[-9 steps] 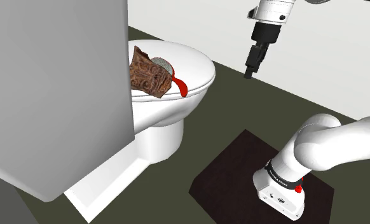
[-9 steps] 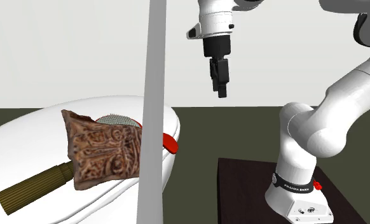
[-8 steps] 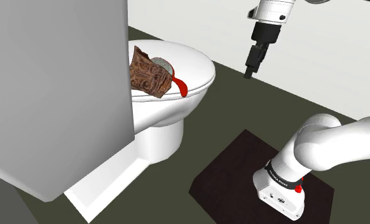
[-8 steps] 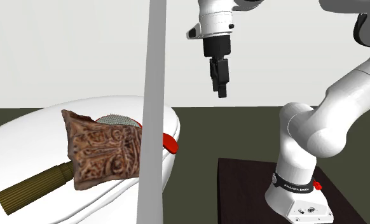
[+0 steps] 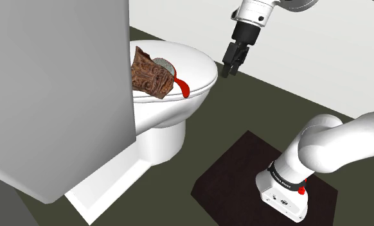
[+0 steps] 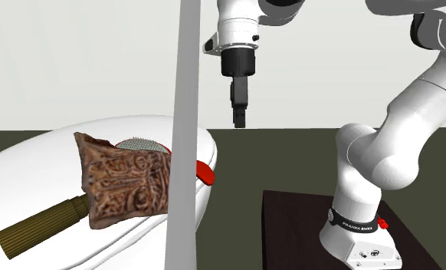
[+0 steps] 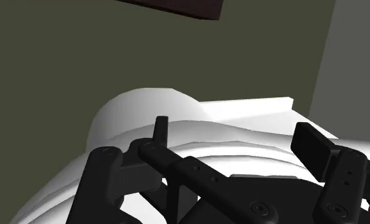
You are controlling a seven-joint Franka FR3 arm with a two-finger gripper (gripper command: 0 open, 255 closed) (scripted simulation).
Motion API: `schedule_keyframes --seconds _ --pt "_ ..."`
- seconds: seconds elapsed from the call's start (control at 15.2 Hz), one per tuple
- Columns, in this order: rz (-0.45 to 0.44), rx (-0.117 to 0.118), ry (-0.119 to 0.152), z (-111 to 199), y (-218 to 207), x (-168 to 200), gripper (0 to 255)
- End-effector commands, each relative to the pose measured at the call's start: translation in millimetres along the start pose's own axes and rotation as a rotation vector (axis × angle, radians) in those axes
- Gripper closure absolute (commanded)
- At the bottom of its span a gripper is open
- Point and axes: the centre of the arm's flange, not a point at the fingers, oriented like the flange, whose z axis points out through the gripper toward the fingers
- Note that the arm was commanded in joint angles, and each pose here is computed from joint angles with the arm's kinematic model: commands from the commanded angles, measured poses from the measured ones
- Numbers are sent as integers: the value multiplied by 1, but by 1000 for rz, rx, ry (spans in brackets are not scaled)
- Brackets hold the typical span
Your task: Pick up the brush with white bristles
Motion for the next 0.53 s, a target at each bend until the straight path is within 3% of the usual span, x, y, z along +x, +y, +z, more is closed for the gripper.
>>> schedule_keyframes --seconds 0.0,0.46 --pt "3 48 29 1 -14 15 0" --pt "10 208 124 5 -49 71 0"
